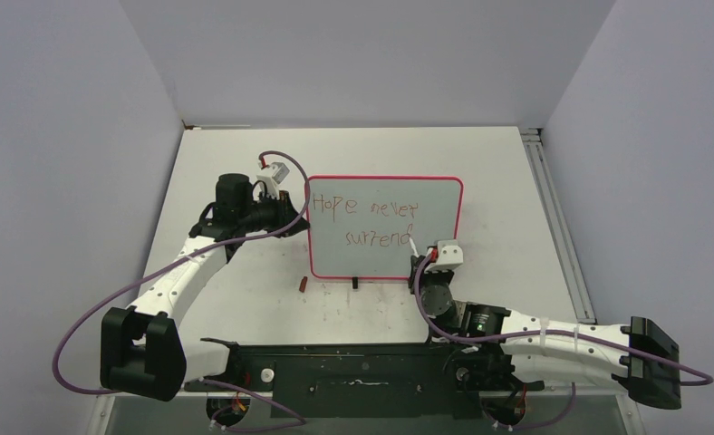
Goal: Write a sentence on the whiteboard
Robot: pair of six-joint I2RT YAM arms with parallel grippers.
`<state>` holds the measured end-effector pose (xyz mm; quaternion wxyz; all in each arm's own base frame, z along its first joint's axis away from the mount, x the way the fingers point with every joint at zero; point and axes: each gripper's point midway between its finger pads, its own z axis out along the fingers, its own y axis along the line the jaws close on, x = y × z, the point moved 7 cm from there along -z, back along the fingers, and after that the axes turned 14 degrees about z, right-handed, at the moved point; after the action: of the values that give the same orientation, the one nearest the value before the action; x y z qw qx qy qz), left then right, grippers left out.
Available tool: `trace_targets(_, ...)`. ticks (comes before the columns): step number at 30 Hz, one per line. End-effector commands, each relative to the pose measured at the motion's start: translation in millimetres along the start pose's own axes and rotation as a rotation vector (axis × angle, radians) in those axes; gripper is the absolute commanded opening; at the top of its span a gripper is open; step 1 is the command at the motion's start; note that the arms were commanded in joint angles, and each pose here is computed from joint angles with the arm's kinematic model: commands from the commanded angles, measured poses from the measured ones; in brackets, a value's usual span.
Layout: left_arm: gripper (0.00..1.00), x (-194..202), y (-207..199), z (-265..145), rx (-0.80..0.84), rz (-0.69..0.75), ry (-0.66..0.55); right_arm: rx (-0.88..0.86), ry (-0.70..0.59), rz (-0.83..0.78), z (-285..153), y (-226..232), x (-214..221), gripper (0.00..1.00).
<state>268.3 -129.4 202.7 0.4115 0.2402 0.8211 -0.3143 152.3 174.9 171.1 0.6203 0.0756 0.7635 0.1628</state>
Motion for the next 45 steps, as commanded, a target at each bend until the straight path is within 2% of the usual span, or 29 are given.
trace_targets(1,0.09,-12,-11,-4,0.054,0.049,-0.053,0.039,-0.020,0.024,-3,-5,0,0.05)
trace_targets(26,0.10,-14,-15,-6,0.067,0.046,-0.067,0.083,0.000,0.029,-9,-17,10,0.05)
trace_targets(31,0.23,-15,-16,-6,0.080,0.042,-0.071,0.074,-0.005,0.037,-11,-15,5,0.05)
trace_targets(34,0.25,-16,-18,-7,0.083,0.048,-0.078,0.055,-0.007,0.029,-13,-10,0,0.05)
trace_targets(39,0.38,-15,-17,-8,0.077,0.049,-0.082,0.007,0.002,0.025,-17,-4,-9,0.05)
trace_targets(45,0.44,-14,-17,-6,0.079,0.044,-0.075,-0.056,0.013,0.029,-21,1,-22,0.05)
